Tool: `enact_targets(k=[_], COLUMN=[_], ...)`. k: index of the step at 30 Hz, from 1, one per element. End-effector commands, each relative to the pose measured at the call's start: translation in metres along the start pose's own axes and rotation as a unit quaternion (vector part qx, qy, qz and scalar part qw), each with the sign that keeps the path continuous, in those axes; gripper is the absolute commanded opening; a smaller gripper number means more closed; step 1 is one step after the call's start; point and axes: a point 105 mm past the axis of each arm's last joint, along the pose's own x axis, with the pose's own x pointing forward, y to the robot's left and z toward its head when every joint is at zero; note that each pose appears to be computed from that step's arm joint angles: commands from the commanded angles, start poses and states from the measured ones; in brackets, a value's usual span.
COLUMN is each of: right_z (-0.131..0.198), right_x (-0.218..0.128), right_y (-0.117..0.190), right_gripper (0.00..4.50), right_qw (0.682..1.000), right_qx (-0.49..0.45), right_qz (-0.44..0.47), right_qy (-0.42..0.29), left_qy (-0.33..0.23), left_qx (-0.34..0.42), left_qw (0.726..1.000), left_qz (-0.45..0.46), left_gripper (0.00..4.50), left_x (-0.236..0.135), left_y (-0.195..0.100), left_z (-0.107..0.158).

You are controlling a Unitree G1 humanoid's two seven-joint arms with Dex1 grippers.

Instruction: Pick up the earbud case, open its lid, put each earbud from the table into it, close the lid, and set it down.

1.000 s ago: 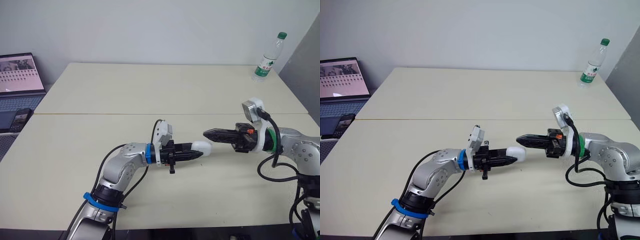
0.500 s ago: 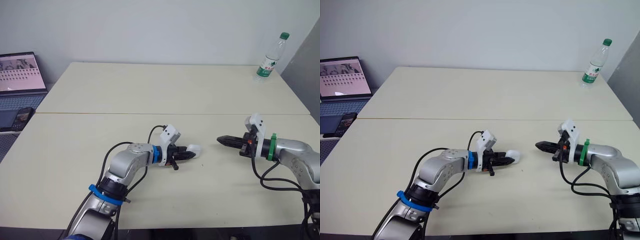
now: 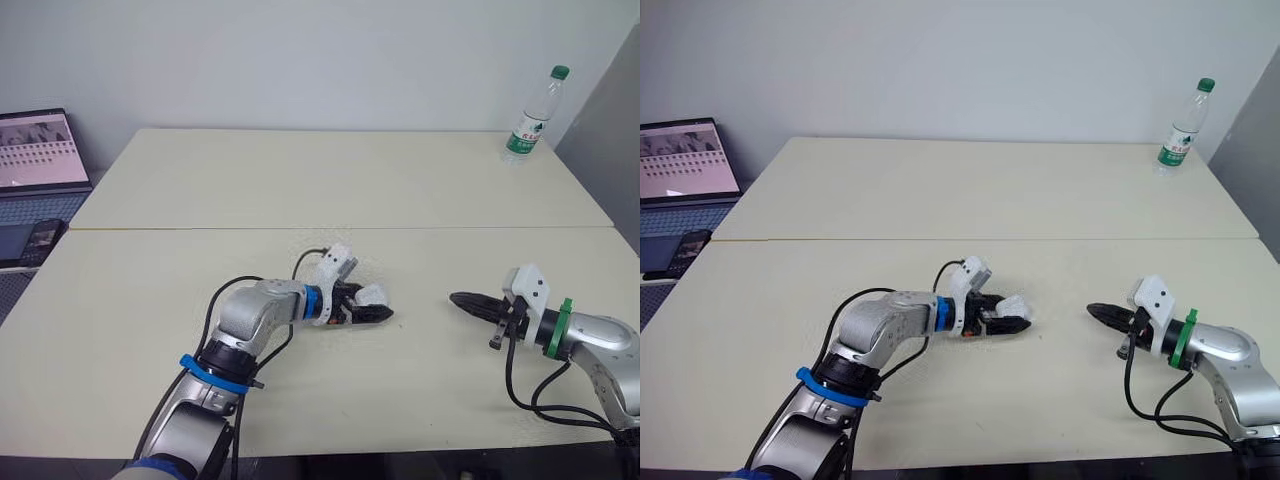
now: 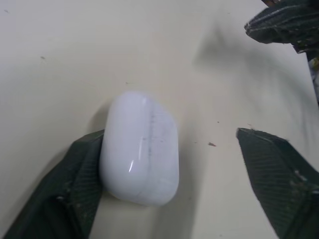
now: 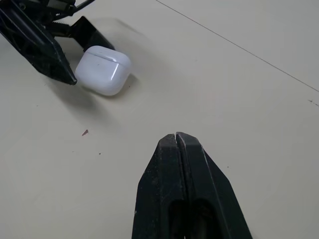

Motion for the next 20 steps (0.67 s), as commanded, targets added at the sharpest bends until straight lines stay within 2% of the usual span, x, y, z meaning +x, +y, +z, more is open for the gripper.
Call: enact_targets(k=[1, 3, 6, 9, 12, 16, 19, 20], right_z=[0.011, 0.008, 0.003, -0.001, -0.01, -0.024, -0.032, -0.033], right_x=[-0.005, -0.007, -0.009, -0.012, -0.015, -0.018, -0.022, -0.022], right_y=[-0.001, 0.0, 0.0, 0.001, 0.002, 0.003, 0.004, 0.005], right_gripper=[0.0, 0.0, 0.0, 0.58, 1.62, 3.12, 4.25, 4.48], right_qw=[1.0, 1.0, 1.0, 0.999, 0.999, 1.0, 0.999, 0.999], right_qx=[-0.019, -0.017, 0.0, 0.024, 0.02, 0.018, 0.037, 0.044], right_qz=[-0.009, -0.009, -0.01, -0.006, -0.003, -0.003, -0.003, -0.002], right_qy=[-0.022, -0.02, -0.026, -0.042, -0.036, -0.019, -0.011, -0.011], left_qy=[-0.032, -0.052, -0.103, -0.14, -0.135, -0.098, -0.092, -0.092], left_qx=[0.099, 0.157, 0.176, 0.153, 0.162, 0.211, 0.201, 0.2], left_qw=[0.992, 0.98, 0.974, 0.975, 0.974, 0.97, 0.973, 0.973], left_qz=[0.066, 0.107, 0.102, 0.083, 0.086, 0.069, 0.064, 0.063], left_gripper=[4.48, 4.48, 4.48, 4.5, 4.5, 4.5, 4.5, 4.5], left_x=[-0.025, -0.039, -0.062, -0.08, -0.095, -0.109, -0.111, -0.111], left_y=[0.018, 0.028, 0.019, 0.007, 0.002, -0.01, -0.014, -0.014], left_z=[0.017, 0.024, 0.026, 0.014, -0.007, -0.038, -0.046, -0.046])
